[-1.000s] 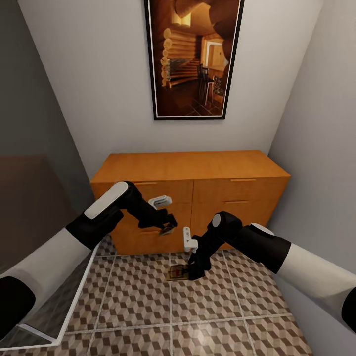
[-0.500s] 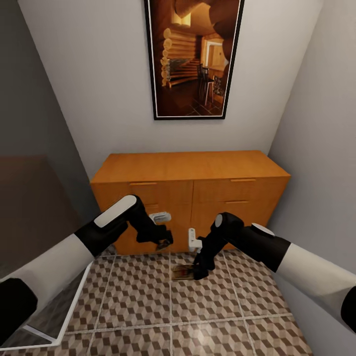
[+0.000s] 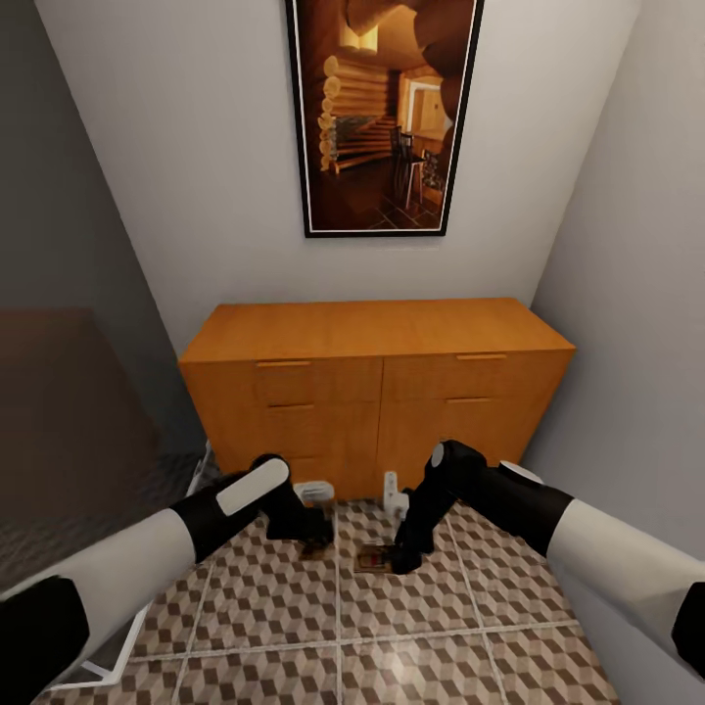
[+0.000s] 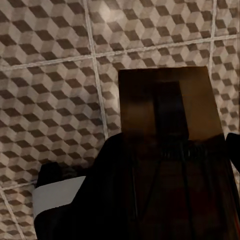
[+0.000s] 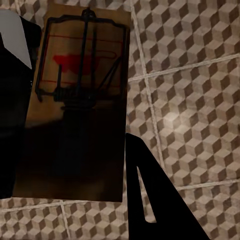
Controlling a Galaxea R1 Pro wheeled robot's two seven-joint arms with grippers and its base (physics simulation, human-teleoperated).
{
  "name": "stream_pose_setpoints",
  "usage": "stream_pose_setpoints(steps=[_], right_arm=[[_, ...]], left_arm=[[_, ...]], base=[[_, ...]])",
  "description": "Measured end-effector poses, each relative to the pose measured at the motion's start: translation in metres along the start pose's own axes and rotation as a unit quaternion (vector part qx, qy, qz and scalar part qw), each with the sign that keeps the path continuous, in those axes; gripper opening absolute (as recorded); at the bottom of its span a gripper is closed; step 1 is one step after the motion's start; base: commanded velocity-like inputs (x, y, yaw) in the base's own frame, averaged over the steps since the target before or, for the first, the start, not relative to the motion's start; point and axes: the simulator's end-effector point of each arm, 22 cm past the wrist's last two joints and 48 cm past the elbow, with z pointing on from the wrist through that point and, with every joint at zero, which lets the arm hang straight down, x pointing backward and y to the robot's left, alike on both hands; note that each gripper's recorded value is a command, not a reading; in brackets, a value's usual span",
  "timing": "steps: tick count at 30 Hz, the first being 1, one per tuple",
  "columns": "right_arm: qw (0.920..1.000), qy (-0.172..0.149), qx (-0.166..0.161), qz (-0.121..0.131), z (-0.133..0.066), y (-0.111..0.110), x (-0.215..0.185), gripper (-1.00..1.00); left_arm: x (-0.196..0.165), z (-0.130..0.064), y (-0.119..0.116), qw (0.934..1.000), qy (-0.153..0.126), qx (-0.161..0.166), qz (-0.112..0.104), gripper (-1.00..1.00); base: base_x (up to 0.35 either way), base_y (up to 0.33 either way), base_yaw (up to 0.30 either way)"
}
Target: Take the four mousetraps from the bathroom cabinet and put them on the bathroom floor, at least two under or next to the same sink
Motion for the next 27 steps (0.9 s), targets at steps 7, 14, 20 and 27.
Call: stream_pose_setpoints(steps=[7, 14, 20, 27], right_arm=[[0.9998, 0.001, 0.015, 0.01, 0.018, 0.003, 0.007, -1.0], [0.9995, -0.002, 0.026, 0.02, 0.031, 0.006, 0.012, -1.0], [0.9955, -0.034, 0.071, 0.052, 0.013, -0.025, 0.003, -1.0], [0.9917, -0.024, 0.09, 0.088, 0.013, -0.044, 0.025, -1.0]], left_arm=[[0.012, 0.047, -0.013, 0.996, -0.044, 0.075, 0.023, -1.0], [0.022, 0.062, -0.022, 0.9888, -0.072, 0.13, 0.012, -1.0], [0.033, 0.068, -0.008, 0.9881, -0.07, 0.137, 0.002, -1.0], [0.034, 0.071, 0.019, 0.989, -0.079, 0.125, -0.01, -1.0]], base=[[0.0, 0.0, 0.0], [0.0, 0.0, 0.0], [0.0, 0.0, 0.0], [0.0, 0.0, 0.0]])
